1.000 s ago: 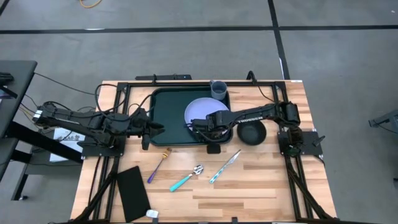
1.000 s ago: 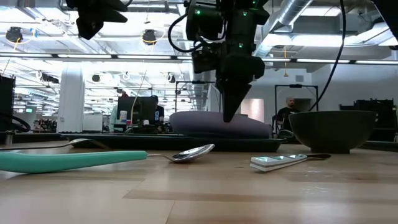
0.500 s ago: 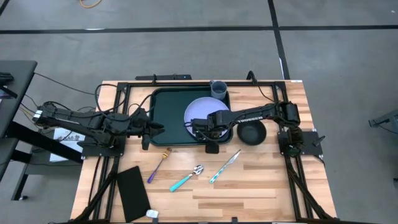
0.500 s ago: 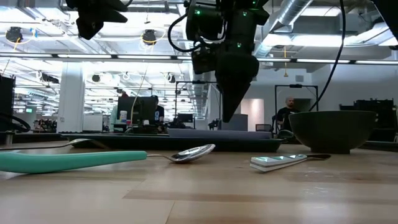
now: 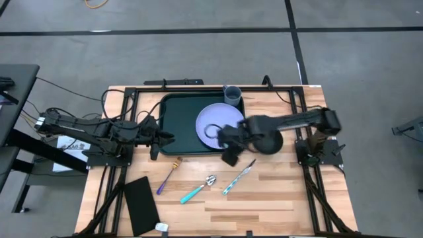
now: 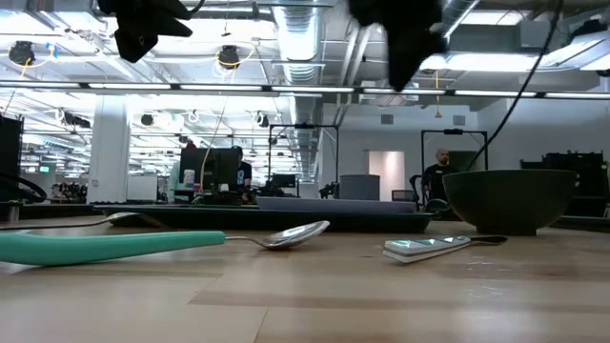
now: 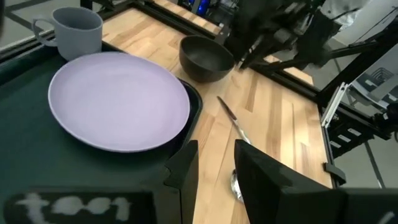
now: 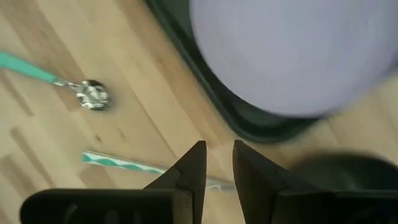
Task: Set up tray
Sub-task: Put the bowl on the plate on the serving tray
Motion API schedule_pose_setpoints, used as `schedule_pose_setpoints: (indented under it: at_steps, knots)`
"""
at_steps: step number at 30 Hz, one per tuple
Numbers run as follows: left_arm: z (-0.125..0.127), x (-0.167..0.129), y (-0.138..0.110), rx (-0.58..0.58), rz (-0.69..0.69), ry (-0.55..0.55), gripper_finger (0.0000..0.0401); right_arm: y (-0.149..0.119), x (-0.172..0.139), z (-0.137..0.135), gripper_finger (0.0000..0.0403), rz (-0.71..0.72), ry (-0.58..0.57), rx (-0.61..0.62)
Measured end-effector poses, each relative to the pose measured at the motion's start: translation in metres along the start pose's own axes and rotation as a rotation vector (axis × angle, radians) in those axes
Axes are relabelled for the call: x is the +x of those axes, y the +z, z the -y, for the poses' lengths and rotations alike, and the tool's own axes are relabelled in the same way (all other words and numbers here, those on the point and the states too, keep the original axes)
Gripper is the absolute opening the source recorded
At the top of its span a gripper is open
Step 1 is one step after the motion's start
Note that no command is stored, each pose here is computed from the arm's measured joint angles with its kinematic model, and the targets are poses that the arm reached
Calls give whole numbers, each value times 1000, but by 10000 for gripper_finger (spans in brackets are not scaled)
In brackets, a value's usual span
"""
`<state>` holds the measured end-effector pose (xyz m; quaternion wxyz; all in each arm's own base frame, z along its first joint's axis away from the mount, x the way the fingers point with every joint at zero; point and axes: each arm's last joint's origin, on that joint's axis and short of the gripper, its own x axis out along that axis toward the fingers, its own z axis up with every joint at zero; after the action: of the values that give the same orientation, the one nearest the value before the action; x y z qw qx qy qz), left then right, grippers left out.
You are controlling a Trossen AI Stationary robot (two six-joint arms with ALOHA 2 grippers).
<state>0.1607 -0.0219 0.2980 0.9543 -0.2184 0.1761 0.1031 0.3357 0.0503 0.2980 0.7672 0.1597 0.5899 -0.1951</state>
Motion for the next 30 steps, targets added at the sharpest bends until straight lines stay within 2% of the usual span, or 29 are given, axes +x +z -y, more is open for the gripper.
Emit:
schedule_pose_setpoints:
  at_steps: [3, 5, 10, 14, 17, 22, 26, 30]
  knots:
    - [0, 0, 0, -9, -3, 2, 91, -35, -12, 0, 71, 37, -49, 58]
    - [-1, 0, -1, -8, -10, 7, 91, -56, -13, 5, 71, 53, -26, 131]
    - [-2, 7, -8, 72, -91, 20, 91, -99, 9, 30, 71, 4, -26, 328]
    - [-2, 17, -15, 120, -164, 51, 91, -122, 21, 45, 71, -62, -17, 452]
    - [-2, 27, -19, 168, -208, 65, 91, -127, 23, 48, 71, -71, 25, 492]
    - [-2, 40, -25, 217, -261, 79, 91, -122, 20, 49, 71, -59, 99, 516]
    - [0, 45, -28, 243, -284, 61, 91, -115, 22, 53, 71, -95, 129, 473]
    - [0, 45, -28, 257, -288, 62, 91, -109, 29, 61, 71, -125, 99, 431]
